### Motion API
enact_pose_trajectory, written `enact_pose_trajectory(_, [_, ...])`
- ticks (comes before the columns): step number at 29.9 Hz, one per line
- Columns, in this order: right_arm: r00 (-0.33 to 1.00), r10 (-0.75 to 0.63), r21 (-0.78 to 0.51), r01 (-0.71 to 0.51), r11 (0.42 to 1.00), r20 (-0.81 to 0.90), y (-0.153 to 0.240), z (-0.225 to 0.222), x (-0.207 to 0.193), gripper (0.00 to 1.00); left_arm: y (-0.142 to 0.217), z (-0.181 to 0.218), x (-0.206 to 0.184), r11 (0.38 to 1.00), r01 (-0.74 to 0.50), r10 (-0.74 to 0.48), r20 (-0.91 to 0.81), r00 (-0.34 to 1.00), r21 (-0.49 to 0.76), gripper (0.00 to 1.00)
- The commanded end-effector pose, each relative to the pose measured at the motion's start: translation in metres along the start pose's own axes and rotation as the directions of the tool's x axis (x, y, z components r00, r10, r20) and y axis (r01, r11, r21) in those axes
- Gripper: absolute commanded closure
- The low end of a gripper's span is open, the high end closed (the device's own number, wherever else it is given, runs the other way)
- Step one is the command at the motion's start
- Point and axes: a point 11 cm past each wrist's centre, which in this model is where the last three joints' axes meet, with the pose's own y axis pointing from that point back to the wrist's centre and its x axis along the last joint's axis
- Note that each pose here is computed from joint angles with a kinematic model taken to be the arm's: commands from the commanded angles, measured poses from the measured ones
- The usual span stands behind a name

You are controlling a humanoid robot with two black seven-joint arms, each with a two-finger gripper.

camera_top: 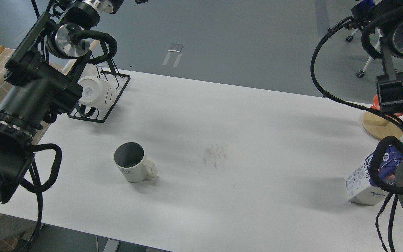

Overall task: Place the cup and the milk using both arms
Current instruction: 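Lower the left gripper from the cup rack toward the grey mug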

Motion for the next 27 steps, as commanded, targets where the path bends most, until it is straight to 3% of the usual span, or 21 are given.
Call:
enact_pose_trajectory(1, [1.000, 0.018, -0.016, -0.018, 1.000, 0.001, 0.006, 0.003, 0.007, 0.00, -0.004, -0.003, -0.007, 1.000, 0.011, -0.011, 0.004, 1.000, 0.003, 0.02])
enact_pose_trajectory(17, [1.000, 0.027, -0.010, -0.027, 1.000, 0.009, 0.010, 0.005, 0.011, 0.00, 0.010, 0.007, 0.018, 1.000, -0.015, 0.013, 0.095, 0.995, 0.026, 0.02])
enact_pose_trajectory(27, [1.000, 0.025, -0.013, -0.025, 1.000, 0.015, 0.011, 0.010, 0.011, 0.00, 0.013, 0.010, 0.016, 1.000, 0.014, -0.014, 0.063, 0.998, 0.005, 0.02])
